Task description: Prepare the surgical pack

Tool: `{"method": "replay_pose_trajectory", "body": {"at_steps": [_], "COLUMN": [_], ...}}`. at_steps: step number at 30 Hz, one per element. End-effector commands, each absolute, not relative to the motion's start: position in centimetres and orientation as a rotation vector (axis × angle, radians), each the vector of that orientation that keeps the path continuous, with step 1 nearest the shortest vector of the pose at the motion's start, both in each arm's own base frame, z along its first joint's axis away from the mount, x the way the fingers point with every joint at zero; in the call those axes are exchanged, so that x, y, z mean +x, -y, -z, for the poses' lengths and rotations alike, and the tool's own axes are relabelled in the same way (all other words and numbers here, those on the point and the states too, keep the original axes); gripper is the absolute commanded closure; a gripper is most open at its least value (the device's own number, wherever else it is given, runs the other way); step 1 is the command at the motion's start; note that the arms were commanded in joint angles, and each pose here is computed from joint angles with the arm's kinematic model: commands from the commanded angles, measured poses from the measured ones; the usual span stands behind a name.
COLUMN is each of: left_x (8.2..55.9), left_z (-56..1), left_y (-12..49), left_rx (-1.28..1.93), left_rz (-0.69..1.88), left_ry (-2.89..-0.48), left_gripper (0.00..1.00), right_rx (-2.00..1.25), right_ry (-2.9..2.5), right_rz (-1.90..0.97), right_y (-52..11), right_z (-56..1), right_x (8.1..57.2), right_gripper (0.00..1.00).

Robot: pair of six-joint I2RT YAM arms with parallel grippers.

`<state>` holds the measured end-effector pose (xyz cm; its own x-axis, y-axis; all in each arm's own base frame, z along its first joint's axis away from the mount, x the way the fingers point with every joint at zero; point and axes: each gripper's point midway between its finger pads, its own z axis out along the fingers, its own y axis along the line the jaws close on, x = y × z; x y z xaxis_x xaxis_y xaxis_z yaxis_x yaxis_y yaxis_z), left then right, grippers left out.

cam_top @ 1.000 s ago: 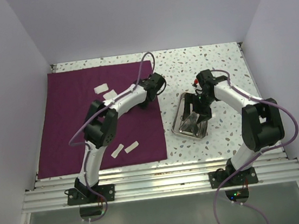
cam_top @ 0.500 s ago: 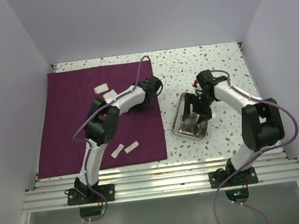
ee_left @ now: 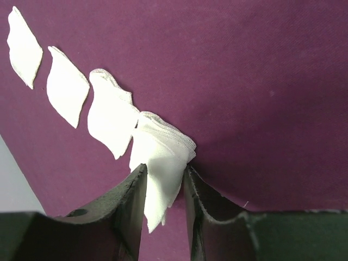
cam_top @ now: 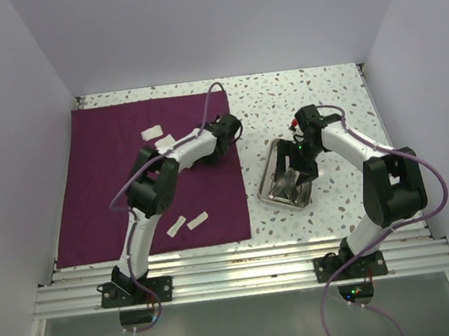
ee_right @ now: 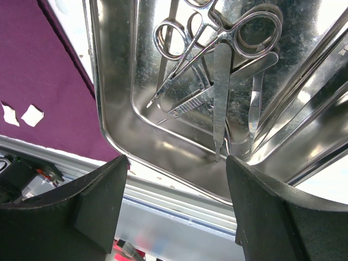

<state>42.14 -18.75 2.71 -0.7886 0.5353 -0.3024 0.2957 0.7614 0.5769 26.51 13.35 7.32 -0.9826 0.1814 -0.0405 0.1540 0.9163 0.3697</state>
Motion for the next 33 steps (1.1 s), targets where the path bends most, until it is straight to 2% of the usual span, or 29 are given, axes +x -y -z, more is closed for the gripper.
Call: {"method": "replay_pose_trajectory", "body": {"at_steps": [1,4,7,8,11,16,19,28,33], "left_x": [42.7,42.6,42.7,42.8,42.9,43.6,42.9,37.3,34.1], "left_z": [-1.5,-1.4,-1.4,-1.6,-2.6,-7.8,-10.9,-14.4,-16.0], "left_y": [17.6,17.3,17.1,17.2,17.7,19.6,21.5,24.9,27.4], "left_rx": [0.6,0.599,0.598,0.598,0.586,0.522,0.51,0.446,0.477], "left_rz": [-0.739,-0.738,-0.723,-0.714,-0.675,-0.515,-0.326,0.156,0.469], "left_ry": [-2.503,-2.504,-2.508,-2.509,-2.507,-2.49,-2.495,-2.569,-2.549], "left_gripper": [0.64,0.69,0.82,0.9,1.0,1.0,1.0,1.0,1.0], "right_rx": [0.241,0.244,0.243,0.24,0.239,0.193,0.133,-0.055,0.102], "right_ry": [-2.989,-2.986,-2.984,-2.983,-2.98,-2.968,-2.946,-2.804,-2.733], "right_rz": [-0.592,-0.595,-0.6,-0.6,-0.606,-0.686,-0.811,-1.009,-1.213], "right_y": [-13.5,-13.6,-13.6,-13.7,-13.7,-14.7,-15.9,-19.5,-21.5], "right_z": [-8.2,-8.2,-8.3,-8.3,-8.6,-9.2,-9.9,-13.5,-14.4], "right_x": [26.5,26.6,26.7,26.8,27.0,27.4,27.6,28.1,28.1], "right_gripper": [0.23,0.23,0.23,0.23,0.23,0.23,0.23,0.19,0.18]}}
